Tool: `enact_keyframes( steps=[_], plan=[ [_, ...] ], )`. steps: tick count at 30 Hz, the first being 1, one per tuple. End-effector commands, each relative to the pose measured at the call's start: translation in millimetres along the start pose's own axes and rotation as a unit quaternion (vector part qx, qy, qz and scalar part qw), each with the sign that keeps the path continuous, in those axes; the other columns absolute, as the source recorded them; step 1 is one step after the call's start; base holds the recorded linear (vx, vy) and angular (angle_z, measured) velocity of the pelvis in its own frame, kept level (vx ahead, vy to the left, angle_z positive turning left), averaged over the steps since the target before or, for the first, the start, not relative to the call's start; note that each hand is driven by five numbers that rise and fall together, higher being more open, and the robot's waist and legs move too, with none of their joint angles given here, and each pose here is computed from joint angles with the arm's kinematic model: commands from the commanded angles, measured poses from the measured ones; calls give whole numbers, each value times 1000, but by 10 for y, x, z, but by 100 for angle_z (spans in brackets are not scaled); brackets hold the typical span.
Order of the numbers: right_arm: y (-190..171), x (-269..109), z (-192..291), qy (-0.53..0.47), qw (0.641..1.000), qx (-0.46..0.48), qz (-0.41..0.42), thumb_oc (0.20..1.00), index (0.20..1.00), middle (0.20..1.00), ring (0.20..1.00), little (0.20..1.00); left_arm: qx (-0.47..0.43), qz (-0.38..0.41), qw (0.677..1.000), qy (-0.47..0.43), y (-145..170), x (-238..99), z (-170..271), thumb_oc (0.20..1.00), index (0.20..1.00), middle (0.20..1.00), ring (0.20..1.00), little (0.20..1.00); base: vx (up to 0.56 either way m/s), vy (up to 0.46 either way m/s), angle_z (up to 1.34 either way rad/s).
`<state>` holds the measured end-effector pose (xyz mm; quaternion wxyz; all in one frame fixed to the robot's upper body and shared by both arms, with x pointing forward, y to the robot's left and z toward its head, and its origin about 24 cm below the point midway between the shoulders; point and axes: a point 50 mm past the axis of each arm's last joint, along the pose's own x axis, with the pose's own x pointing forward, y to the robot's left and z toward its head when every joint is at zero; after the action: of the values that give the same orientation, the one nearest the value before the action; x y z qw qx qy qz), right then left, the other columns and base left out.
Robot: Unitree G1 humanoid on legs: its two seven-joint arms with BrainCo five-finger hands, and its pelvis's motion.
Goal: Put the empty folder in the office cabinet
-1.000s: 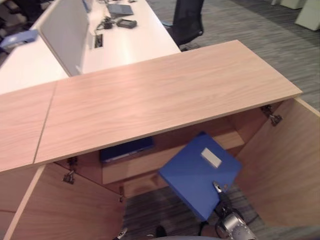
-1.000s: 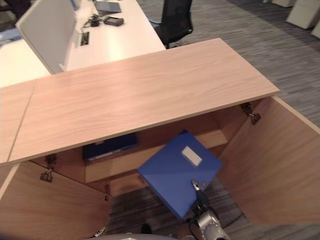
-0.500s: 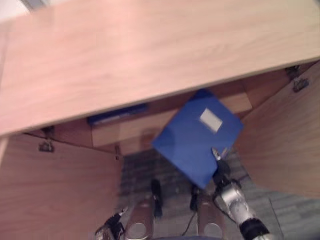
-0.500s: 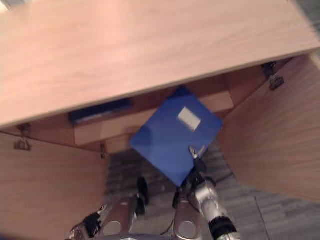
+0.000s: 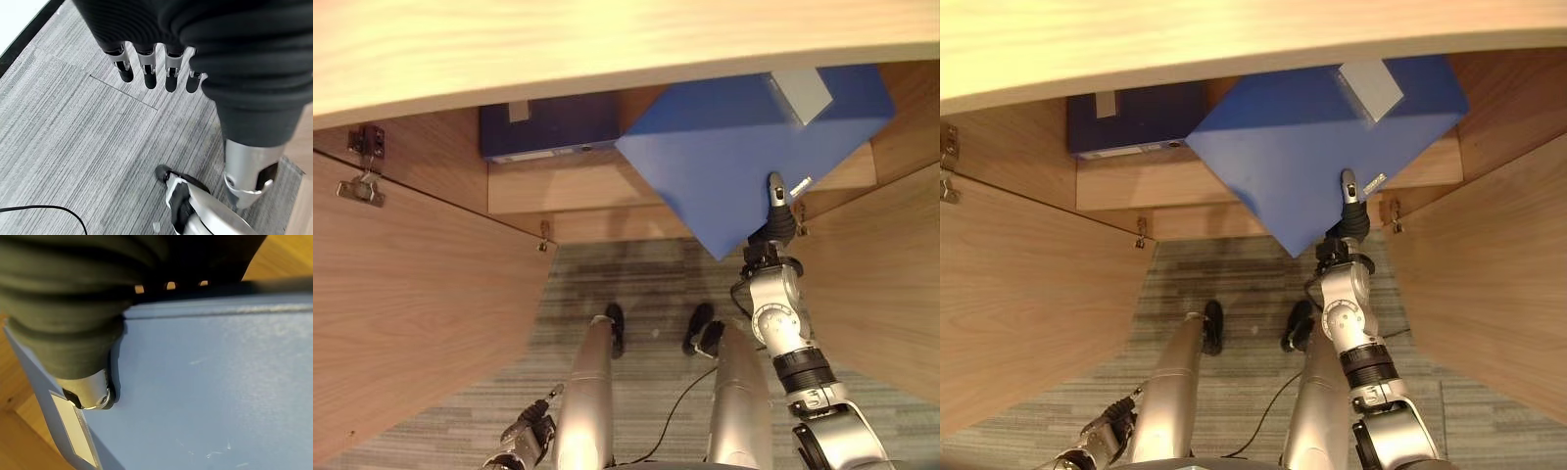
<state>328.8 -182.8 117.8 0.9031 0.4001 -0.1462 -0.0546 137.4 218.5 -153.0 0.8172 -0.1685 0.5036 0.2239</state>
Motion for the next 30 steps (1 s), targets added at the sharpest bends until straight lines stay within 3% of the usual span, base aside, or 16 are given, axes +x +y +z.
enact_keyframes(
  steps=[1,5,10,12,14,15,18,24,30],
  plan=[
    [296,36,357,-97,993,-30,67,200,200,200,200,200,19,31,999,32,212,-37,-242,1000,1000,1000,1000,1000,45,-77,8],
    [438,159,515,-125,987,-58,84,200,200,200,200,200,23,32,999,20,249,-38,-182,1000,1000,1000,1000,1000,27,-41,7],
    [680,603,880,-170,981,-72,69,200,200,200,200,200,50,42,998,9,381,-44,-88,1000,1000,1000,1000,1000,3,-20,4],
    [729,823,1004,-176,984,-8,19,200,200,200,200,200,51,44,998,5,392,-42,-44,1000,1000,1000,1000,1000,-8,-15,6],
    [731,835,1017,-177,984,-7,20,200,200,200,200,200,50,44,998,3,387,-40,-32,1000,1000,1000,1000,1000,0,0,0],
    [633,923,1122,-194,977,82,-39,200,200,200,200,200,51,47,998,-1,377,-36,0,1000,1000,1000,1000,1000,0,0,0],
    [463,957,1065,-186,967,140,-103,200,200,200,200,200,52,54,997,1,369,-36,-10,1000,1000,1000,1000,1000,11,-21,6],
    [345,1014,978,-159,964,143,-157,200,200,200,200,200,56,59,997,3,378,-41,-37,1000,1000,1000,1000,1000,-5,-22,5],
    [446,1058,1012,-160,961,160,-160,200,200,200,200,200,49,74,996,-5,432,-49,-7,1000,1000,1000,1000,1000,-5,-22,4]
  ],
)
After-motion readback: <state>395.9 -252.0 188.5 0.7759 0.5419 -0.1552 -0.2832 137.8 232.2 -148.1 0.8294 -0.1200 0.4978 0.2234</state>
